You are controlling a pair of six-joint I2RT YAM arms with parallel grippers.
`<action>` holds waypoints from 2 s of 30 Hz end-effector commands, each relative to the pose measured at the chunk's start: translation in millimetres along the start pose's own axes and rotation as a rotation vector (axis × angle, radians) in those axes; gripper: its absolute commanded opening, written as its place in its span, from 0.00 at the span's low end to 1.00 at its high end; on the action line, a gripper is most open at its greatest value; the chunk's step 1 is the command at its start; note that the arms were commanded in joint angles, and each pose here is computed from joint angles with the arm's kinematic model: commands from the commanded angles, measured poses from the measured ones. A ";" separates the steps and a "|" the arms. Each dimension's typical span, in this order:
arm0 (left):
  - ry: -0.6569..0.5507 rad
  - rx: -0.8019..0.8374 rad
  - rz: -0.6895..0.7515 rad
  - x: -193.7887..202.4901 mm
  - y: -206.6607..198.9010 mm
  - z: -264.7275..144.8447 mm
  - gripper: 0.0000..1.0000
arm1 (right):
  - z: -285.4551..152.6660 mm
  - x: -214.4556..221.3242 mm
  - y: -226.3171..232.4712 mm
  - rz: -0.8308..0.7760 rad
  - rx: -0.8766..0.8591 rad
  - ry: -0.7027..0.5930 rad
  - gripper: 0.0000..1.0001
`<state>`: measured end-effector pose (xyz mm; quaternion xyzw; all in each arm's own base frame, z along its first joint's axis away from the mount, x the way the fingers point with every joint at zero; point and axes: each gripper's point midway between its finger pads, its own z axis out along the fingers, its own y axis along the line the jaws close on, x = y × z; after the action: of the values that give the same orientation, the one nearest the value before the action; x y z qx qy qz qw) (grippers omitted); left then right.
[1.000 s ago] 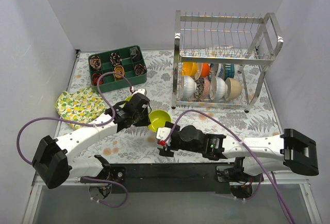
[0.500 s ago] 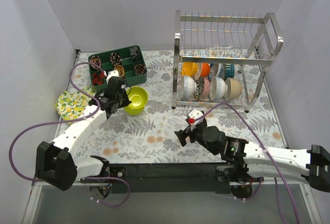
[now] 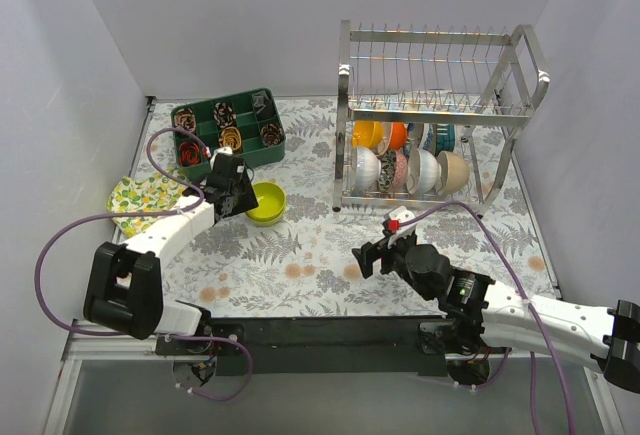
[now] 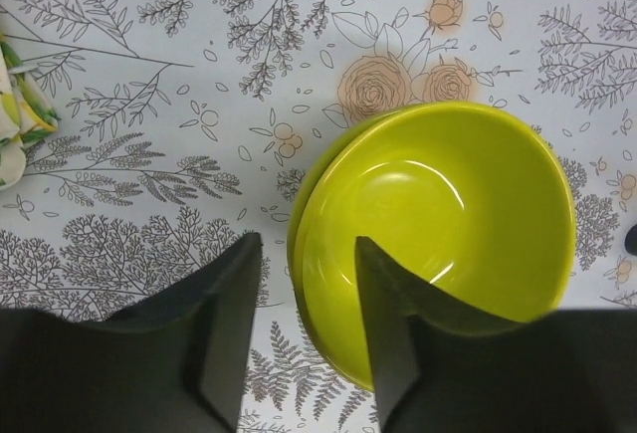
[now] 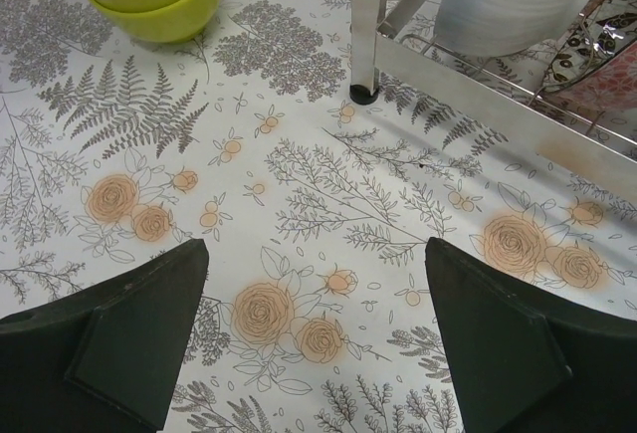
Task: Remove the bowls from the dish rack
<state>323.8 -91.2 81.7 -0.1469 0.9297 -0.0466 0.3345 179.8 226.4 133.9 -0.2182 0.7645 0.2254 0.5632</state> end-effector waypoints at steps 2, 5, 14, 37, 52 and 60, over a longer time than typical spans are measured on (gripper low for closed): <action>-0.064 0.062 -0.025 -12.9 -7.0 -14.0 0.57 | -0.2 -6.3 -6.8 0.049 0.039 -0.018 0.99; -0.114 0.099 -0.032 -23.0 -10.1 -29.5 0.81 | 0.2 -6.6 -8.9 0.054 0.051 -0.007 0.98; -0.290 0.201 -0.024 -44.4 -8.3 -84.0 0.98 | 8.1 -7.8 -13.8 0.048 0.073 0.062 0.99; -0.450 0.422 0.071 -32.5 -16.0 -128.1 0.98 | -17.3 -50.5 -183.7 0.147 0.537 0.088 0.98; -0.439 0.519 0.106 -25.2 -28.7 -140.0 0.98 | -22.8 -67.3 -255.1 0.197 0.667 0.007 0.97; -0.431 0.566 0.116 -21.8 -34.8 -146.4 0.98 | -10.9 -72.3 -267.8 0.135 0.623 -0.010 0.99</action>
<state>257.7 -115.1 208.6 -0.0186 0.8027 -0.2384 0.5463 327.5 7.0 148.3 0.0514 0.8380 0.0136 0.5431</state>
